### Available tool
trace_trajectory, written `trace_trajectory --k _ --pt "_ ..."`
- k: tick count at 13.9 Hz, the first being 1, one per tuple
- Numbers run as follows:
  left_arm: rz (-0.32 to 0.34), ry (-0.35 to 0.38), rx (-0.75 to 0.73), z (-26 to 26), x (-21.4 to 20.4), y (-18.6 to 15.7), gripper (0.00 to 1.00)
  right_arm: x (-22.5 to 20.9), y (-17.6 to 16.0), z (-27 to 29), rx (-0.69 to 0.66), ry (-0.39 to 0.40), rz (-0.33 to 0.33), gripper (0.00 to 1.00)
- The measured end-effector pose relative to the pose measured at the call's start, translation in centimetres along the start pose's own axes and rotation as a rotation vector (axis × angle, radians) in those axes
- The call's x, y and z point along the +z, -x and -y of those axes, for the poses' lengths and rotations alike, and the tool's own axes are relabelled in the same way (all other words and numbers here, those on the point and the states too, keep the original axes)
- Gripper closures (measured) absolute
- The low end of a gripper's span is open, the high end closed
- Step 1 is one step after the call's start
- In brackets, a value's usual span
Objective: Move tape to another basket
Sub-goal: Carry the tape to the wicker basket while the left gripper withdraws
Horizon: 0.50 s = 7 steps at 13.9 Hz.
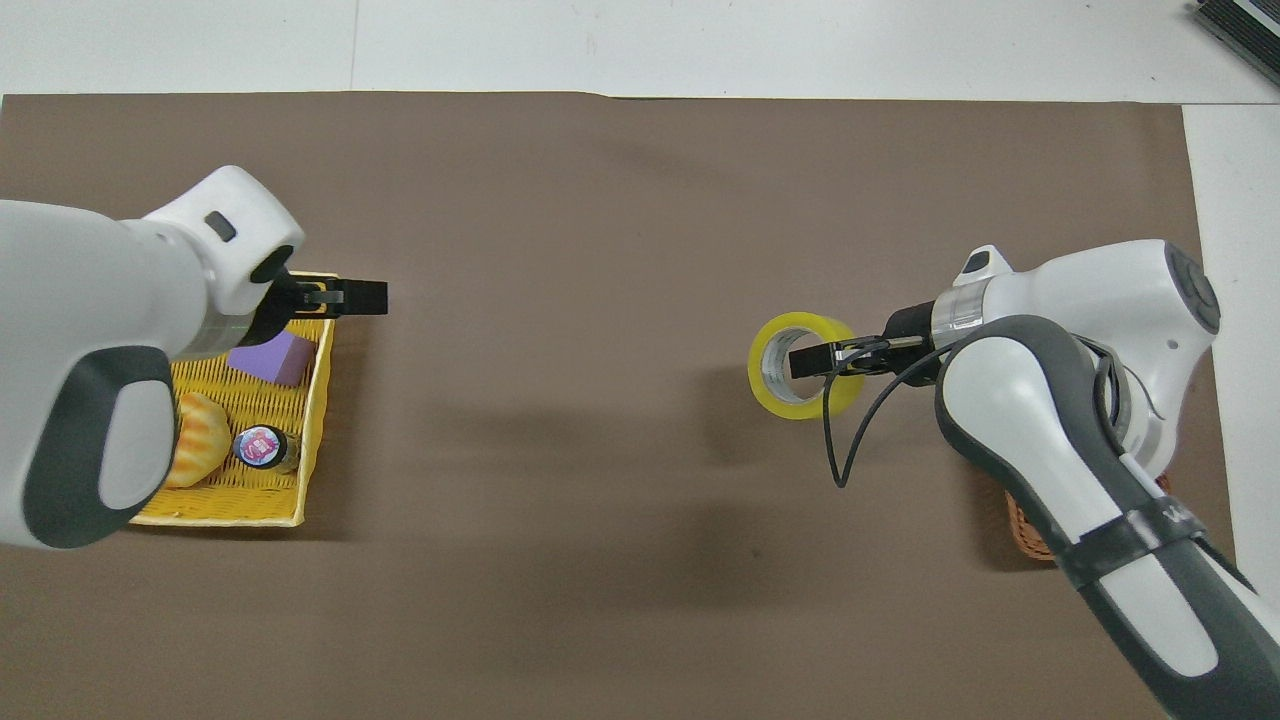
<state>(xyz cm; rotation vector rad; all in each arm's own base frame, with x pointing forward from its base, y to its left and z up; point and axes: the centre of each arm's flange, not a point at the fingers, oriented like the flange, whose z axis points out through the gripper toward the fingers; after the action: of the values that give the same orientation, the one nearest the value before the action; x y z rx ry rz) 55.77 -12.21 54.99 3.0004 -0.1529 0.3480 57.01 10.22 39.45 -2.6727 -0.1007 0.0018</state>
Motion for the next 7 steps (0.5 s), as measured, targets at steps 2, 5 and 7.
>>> trace_trajectory --k 2,5,7 --pt "0.01 -0.03 0.012 2.7 -4.6 -0.7 0.0 -1.6 -0.3 -1.5 0.021 0.086 -0.01 1.0" --pt "0.028 -0.078 0.047 5.4 -11.8 -0.8 0.0 -4.5 -0.1 -4.9 0.046 0.245 -0.025 1.0" --pt "0.059 -0.088 0.047 6.2 -14.8 -0.3 0.0 -6.6 0.5 -8.0 0.065 0.346 -0.004 1.0"
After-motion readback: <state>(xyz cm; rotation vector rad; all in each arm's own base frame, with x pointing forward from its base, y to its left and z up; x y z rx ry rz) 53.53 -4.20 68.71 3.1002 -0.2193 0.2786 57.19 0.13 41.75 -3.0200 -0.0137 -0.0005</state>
